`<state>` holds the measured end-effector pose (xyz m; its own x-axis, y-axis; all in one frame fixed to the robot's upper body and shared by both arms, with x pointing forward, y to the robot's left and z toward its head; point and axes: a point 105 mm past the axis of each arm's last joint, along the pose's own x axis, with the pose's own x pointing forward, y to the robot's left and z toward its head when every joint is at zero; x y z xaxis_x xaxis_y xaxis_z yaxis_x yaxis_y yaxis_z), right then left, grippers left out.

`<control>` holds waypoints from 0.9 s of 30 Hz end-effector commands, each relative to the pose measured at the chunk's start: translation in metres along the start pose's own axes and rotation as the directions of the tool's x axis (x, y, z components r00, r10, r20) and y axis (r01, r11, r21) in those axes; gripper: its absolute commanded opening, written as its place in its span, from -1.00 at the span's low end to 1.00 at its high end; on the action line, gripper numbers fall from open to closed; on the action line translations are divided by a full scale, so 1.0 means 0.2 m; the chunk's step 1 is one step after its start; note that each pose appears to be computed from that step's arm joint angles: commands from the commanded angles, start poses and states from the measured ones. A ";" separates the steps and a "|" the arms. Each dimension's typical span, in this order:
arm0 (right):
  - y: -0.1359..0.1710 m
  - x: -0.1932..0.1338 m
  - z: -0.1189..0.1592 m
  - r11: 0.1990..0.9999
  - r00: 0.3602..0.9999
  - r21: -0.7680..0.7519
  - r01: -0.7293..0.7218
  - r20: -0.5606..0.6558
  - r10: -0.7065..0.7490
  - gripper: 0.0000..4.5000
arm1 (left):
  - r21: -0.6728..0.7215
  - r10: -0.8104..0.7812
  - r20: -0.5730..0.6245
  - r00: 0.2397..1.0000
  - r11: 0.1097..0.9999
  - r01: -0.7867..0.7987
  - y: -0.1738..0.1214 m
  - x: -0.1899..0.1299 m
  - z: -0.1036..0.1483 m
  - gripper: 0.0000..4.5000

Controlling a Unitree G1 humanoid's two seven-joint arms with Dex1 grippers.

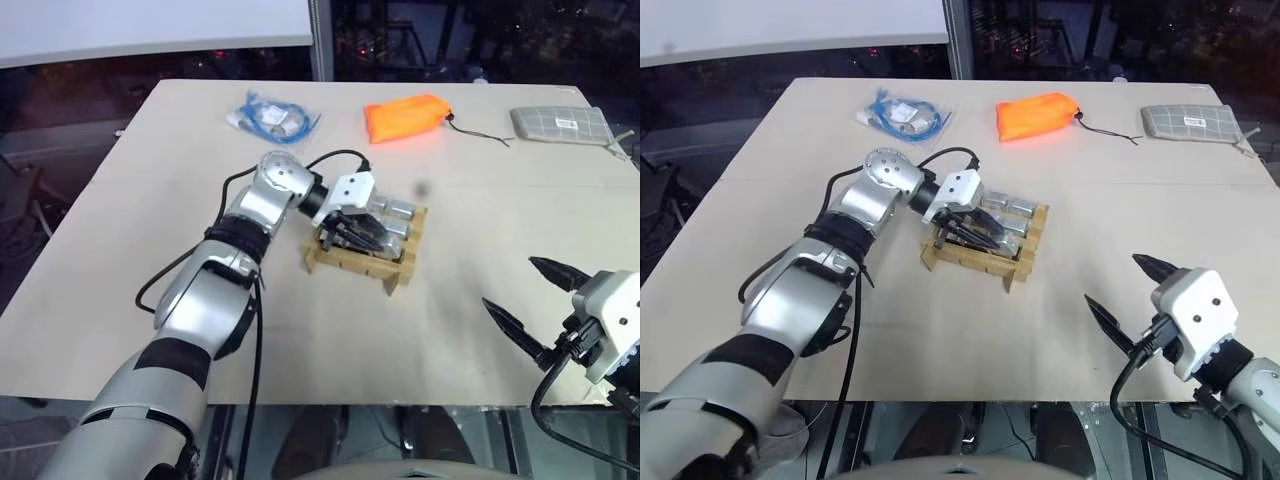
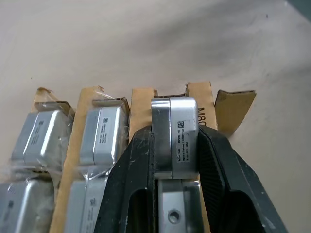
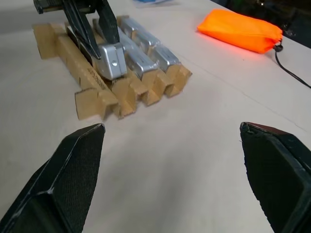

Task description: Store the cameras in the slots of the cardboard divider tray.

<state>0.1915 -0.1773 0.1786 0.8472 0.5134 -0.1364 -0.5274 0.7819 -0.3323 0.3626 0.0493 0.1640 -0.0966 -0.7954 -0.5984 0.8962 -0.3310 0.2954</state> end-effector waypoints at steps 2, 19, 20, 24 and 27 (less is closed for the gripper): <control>0.02 0.00 0.07 0.999 0.999 -0.039 0.001 0.053 0.001 1.00 | 0.077 0.050 -0.011 0.999 0.996 -0.049 0.06 -0.05 0.06 0.30; -0.16 0.18 -0.09 0.998 0.997 0.028 0.061 0.037 -0.062 1.00 | -0.506 0.801 0.240 0.548 0.585 -0.634 -0.30 -0.57 0.06 0.98; -0.17 0.18 -0.11 0.999 0.999 0.023 0.032 0.025 -0.032 1.00 | -0.509 0.809 0.205 0.551 0.569 -0.646 -0.38 -0.55 0.03 0.98; -0.21 0.14 -0.17 1.000 1.000 0.029 -0.008 -0.002 0.008 1.00 | -0.539 0.821 0.114 0.559 0.524 -0.660 -0.59 -0.49 -0.03 0.98; -0.24 0.10 -0.21 0.999 0.999 0.025 -0.031 -0.028 0.031 1.00 | -0.565 0.845 0.049 0.532 0.463 -0.683 -0.67 -0.47 -0.08 0.98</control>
<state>0.2391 -0.2130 0.1424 0.8294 0.5220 -0.1989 -0.5584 0.7849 -0.2685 0.2636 0.1768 0.1594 0.6706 -0.7393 -0.0610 0.7416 0.6660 0.0808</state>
